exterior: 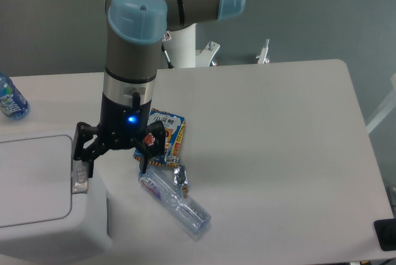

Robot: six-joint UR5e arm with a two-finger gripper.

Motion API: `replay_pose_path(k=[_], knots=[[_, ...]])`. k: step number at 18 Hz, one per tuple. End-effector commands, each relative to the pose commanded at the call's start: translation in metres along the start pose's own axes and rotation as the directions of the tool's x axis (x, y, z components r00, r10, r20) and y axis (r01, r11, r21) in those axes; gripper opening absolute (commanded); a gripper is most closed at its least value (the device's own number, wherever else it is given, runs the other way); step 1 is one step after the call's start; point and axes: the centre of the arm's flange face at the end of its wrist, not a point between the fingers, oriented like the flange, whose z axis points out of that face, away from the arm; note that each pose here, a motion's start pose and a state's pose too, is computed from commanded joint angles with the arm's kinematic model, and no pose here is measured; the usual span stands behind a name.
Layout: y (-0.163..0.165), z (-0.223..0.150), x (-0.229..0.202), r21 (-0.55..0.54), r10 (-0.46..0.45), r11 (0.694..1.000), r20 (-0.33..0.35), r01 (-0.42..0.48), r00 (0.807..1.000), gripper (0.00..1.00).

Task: Open the trash can
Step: 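Pull the lid handle to swing the trash can lid open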

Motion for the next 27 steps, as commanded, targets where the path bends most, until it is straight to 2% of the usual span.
replay_pose_path(k=[8, 27], knots=[[-0.003, -0.007, 0.002, 0.013, 0.0, 1.0, -0.003, 0.0, 1.0, 1.0], [0.004, 0.005, 0.003, 0.019, 0.011, 1.0, -0.007, -0.011, 1.0, 1.0]])
